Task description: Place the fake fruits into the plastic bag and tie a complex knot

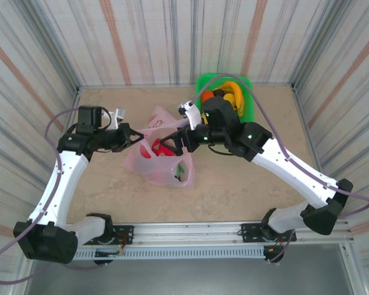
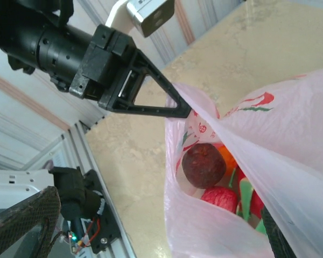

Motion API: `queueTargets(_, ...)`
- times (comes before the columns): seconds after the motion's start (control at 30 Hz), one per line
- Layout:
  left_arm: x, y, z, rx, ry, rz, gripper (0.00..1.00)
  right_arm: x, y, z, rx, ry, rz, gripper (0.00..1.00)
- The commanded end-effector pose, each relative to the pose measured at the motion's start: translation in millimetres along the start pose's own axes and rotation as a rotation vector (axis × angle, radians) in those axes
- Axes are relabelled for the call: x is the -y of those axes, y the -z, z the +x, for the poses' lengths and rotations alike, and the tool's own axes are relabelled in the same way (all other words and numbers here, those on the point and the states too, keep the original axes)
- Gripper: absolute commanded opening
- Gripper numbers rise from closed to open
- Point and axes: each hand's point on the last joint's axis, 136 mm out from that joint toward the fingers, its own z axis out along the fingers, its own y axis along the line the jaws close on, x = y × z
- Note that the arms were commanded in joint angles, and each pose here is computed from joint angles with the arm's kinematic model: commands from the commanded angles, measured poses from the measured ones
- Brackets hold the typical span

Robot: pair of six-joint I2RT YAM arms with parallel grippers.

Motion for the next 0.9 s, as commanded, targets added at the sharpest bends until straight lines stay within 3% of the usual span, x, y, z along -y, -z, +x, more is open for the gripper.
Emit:
queueTargets(0.0,-5,1,-2,0.011,0.017,-0.016,0.00,-4,29,-18,0.076,0.019,-0.024,0.99)
queueTargets(0.57,-4,0,-4,0.013,0.015,-0.016,0.00,-48,-45,71,-0.214,-0.127,-0.316,0.99)
queueTargets(0.87,-3,1,-4,0.014,0.011,-0.009,0.00,-86,-52,86,-0.277,-0.109,-0.433,0.99)
